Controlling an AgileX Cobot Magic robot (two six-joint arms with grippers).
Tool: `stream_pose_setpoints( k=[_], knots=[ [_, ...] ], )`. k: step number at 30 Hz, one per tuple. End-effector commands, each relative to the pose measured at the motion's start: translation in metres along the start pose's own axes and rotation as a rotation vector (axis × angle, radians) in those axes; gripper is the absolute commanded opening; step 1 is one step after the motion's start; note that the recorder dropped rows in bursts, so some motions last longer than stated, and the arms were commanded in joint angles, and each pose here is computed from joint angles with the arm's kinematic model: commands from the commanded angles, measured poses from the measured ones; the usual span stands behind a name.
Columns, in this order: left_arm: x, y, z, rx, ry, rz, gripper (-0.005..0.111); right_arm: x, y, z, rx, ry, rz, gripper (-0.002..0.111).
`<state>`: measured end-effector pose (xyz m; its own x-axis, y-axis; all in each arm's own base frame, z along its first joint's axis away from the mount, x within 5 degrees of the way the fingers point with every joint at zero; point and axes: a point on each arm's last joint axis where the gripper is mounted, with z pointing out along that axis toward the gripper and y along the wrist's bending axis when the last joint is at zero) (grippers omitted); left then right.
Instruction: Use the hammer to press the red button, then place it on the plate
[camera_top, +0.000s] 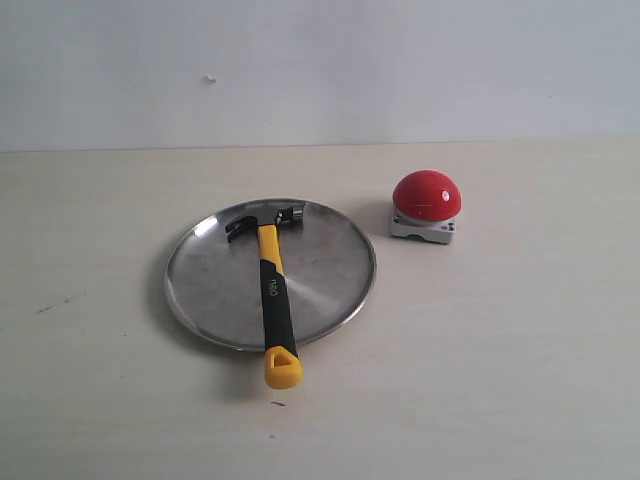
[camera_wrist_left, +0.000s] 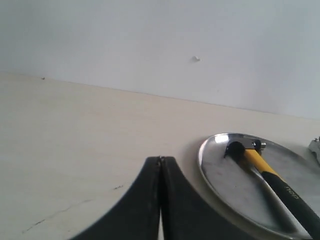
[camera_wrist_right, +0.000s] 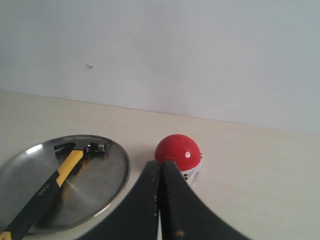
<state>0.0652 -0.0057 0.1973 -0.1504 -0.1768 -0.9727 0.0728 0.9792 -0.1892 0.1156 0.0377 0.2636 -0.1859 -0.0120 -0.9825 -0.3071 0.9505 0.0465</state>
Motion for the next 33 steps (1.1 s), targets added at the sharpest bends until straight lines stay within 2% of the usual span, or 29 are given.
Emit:
stream_pose_setpoints(
  k=[1, 5, 11, 17, 21, 33],
  knots=[
    [-0.001, -0.001, 0.000, 0.016, -0.022, 0.062, 0.000, 0.002, 0.001, 0.000, -0.009, -0.002, 0.002, 0.000],
    [0.000, -0.001, 0.000, 0.013, -0.010, 0.193, 0.000, 0.002, 0.001, 0.000, -0.009, -0.002, 0.002, 0.000],
    [0.005, 0.001, -0.001, -0.001, 0.036, 0.189, 0.000, 0.002, 0.001, 0.000, -0.009, -0.002, 0.002, 0.000],
    [0.005, 0.005, -0.009, -0.054, -0.003, 0.128, 0.000, 0.002, 0.001, 0.000, -0.009, -0.002, 0.002, 0.000],
    [0.011, 0.008, -0.010, -0.086, 0.063, 0.224, 0.000, 0.002, 0.001, 0.000, -0.009, -0.002, 0.002, 0.000],
    [0.012, 0.008, -0.010, -0.089, 0.075, 0.224, 0.000, 0.002, 0.001, 0.000, -0.009, -0.002, 0.002, 0.000]
  ],
)
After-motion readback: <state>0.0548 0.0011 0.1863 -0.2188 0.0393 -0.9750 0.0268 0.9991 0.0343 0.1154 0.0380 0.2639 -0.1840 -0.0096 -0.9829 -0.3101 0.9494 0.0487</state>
